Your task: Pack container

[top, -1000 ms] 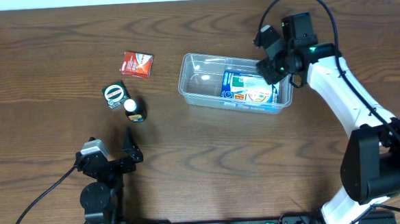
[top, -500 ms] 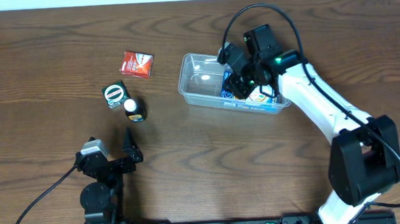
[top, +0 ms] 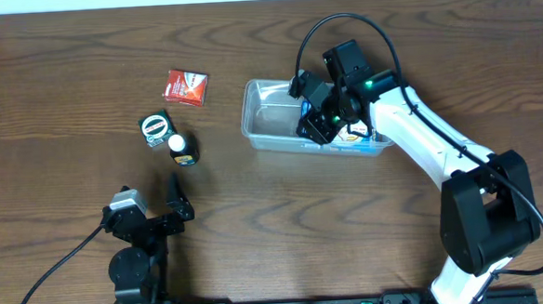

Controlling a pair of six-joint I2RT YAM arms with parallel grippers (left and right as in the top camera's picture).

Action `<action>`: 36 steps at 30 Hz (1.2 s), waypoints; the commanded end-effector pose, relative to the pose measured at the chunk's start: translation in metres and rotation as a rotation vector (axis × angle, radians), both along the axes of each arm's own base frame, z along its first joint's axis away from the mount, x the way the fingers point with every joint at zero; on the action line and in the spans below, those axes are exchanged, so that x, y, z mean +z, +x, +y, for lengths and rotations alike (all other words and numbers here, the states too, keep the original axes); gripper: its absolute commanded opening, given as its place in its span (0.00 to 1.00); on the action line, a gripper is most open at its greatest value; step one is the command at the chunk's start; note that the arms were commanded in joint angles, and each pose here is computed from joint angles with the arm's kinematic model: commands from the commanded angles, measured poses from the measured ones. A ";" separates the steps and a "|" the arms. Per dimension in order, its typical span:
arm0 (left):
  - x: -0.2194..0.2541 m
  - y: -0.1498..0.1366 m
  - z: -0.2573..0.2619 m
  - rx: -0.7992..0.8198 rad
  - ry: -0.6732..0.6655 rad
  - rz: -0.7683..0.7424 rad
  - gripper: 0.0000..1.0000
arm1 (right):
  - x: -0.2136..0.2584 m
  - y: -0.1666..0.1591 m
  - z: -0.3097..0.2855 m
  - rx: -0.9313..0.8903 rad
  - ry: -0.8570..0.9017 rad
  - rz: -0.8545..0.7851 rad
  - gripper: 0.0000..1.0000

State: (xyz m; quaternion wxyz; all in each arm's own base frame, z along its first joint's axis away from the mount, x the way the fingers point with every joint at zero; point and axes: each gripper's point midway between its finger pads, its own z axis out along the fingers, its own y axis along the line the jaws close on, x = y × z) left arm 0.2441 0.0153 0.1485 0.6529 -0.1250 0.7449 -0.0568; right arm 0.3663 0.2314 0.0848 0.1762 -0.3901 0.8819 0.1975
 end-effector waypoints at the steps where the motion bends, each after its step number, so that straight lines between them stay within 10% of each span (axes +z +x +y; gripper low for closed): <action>1: -0.020 0.000 0.003 0.015 0.007 0.050 0.98 | -0.004 -0.016 0.014 0.037 0.023 0.054 0.47; 16: -0.020 0.000 0.003 0.015 0.007 0.050 0.98 | 0.046 0.031 -0.006 -0.048 0.057 -0.057 0.62; 25: -0.020 0.000 0.003 0.015 0.007 0.050 0.98 | 0.098 0.107 -0.129 -0.587 0.045 -0.104 0.81; 27: -0.020 0.000 0.003 0.015 0.011 0.051 0.98 | 0.096 0.113 -0.166 -0.694 0.037 -0.094 0.99; 36: -0.020 -0.001 0.004 -0.004 0.167 0.064 0.98 | 0.080 0.090 -0.266 -0.911 -0.014 0.027 0.99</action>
